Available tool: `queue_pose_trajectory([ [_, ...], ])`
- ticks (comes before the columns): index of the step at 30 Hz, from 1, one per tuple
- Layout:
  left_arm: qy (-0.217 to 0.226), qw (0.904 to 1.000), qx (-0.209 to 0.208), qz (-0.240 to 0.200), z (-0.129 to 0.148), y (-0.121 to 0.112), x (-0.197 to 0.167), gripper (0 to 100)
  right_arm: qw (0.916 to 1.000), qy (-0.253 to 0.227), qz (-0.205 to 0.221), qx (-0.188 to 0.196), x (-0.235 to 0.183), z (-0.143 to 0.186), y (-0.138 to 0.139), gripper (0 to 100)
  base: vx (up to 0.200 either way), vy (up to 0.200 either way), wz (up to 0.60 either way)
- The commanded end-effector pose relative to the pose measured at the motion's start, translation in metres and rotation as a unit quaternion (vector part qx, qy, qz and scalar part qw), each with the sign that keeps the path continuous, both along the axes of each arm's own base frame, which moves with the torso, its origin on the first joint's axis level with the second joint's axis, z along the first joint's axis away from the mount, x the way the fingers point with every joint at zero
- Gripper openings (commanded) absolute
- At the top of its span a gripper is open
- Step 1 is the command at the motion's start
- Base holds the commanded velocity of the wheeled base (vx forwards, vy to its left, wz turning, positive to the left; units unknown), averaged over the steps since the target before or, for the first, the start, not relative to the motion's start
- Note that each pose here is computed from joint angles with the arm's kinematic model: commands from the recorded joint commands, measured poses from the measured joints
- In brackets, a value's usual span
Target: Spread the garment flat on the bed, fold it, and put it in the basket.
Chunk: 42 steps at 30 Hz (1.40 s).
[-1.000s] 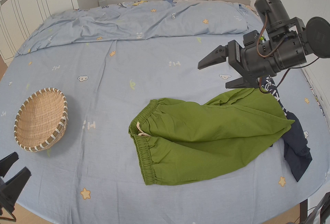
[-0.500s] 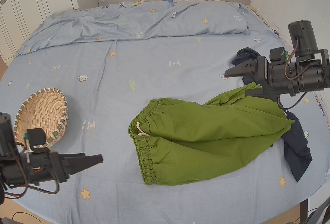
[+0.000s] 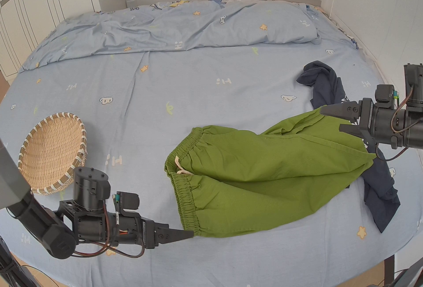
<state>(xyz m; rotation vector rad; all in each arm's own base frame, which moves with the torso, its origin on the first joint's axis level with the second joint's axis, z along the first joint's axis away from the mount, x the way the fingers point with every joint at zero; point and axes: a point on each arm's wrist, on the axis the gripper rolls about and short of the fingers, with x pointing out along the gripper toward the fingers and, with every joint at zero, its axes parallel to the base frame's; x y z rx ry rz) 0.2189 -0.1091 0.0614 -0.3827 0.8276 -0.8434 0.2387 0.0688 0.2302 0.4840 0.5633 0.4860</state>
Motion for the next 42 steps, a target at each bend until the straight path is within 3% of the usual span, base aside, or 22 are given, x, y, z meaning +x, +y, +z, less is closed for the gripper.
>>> queue_pose_trajectory([
  [1,0.046,0.9986,0.02,-0.017,-0.029,-0.011,0.008,100,0.9999,-0.013,-0.011,0.002,-0.011,0.004,-0.009,100,0.0,0.0,0.0],
  [9,0.03,0.9993,0.009,-0.021,-0.029,-0.02,0.017,100,0.9999,-0.012,-0.007,0.003,-0.012,0.003,-0.008,100,0.0,0.0,0.0],
  [13,0.006,0.9998,-0.013,-0.013,-0.027,-0.023,0.023,100,0.9997,-0.008,0.019,0.015,-0.012,0.003,-0.008,100,0.0,0.0,0.0],
  [21,-0.008,0.9987,-0.05,-0.006,-0.027,-0.032,0.027,100,0.9997,-0.003,0.021,0.015,-0.012,0.0,-0.008,100,0.0,0.0,0.0],
  [22,-0.004,0.9986,-0.052,-0.006,-0.029,-0.032,0.026,0,0.9997,-0.002,0.021,0.015,-0.012,-0.001,-0.008,100,0.0,0.0,0.0],
  [35,0.032,0.998,-0.054,0.004,-0.033,-0.028,0.023,0,0.9996,-0.002,0.022,0.015,-0.012,0.0,-0.008,100,0.0,0.0,0.0],
  [38,0.058,0.9943,-0.086,0.024,-0.01,-0.022,0.023,0,0.9997,-0.003,0.021,0.016,-0.012,0.001,-0.009,100,0.0,0.0,0.0],
  [42,0.108,0.9858,-0.127,0.022,0.024,0.01,0.025,0,0.9996,-0.005,0.021,0.016,-0.013,0.003,-0.009,100,0.0,0.0,0.0],
])
